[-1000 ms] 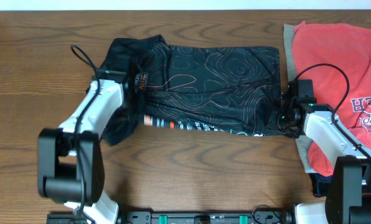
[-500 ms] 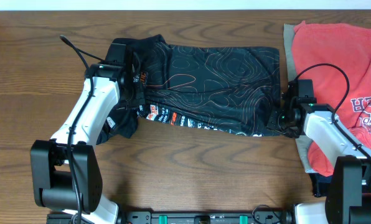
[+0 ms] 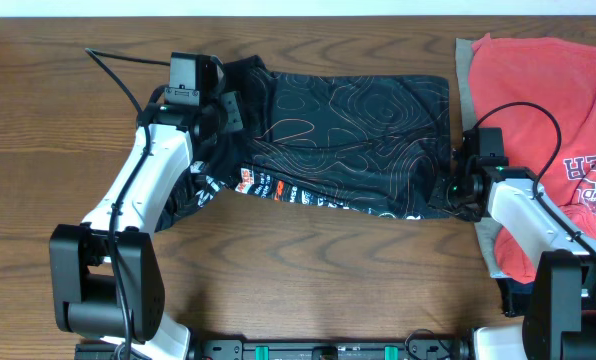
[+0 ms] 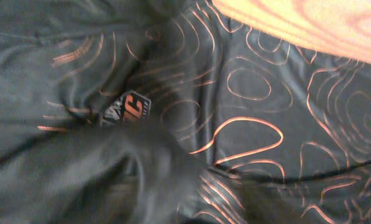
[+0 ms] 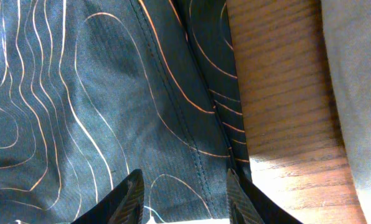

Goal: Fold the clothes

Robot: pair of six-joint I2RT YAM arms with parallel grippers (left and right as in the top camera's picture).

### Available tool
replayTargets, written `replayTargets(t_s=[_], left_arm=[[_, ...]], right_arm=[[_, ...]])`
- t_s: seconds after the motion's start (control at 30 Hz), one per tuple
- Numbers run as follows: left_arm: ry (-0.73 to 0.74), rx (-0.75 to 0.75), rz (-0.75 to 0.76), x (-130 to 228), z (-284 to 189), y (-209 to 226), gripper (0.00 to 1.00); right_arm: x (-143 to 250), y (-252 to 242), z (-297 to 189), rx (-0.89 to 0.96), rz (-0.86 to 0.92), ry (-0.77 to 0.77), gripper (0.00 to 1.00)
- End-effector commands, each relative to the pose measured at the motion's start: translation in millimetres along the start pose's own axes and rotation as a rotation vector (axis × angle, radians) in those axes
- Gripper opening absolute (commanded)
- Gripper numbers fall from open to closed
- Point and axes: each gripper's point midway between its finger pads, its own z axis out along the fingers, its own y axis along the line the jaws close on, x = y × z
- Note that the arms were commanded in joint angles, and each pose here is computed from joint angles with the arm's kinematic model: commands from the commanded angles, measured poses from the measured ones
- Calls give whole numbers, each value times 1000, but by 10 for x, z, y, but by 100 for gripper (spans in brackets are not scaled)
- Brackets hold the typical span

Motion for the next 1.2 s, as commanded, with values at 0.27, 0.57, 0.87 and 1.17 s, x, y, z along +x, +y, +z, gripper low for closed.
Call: replayTargets(t_s=[0.27,0.57,0.87,1.17], left_arm=[[337,-563,-101,928,-426,1073,77],[379,-667,-349,1297,-468,1535,77],[350,-667,-383,1512,-281,1759,63],[337,-806,-415,1628,-444,2156,6]], right_arm=[[33,-13,18,14,-11,8,42],[112,-46,16,27,-15,40,42],[129,-52,15,29,-21,48,43],[150,-62,13,33,-20,56,42]])
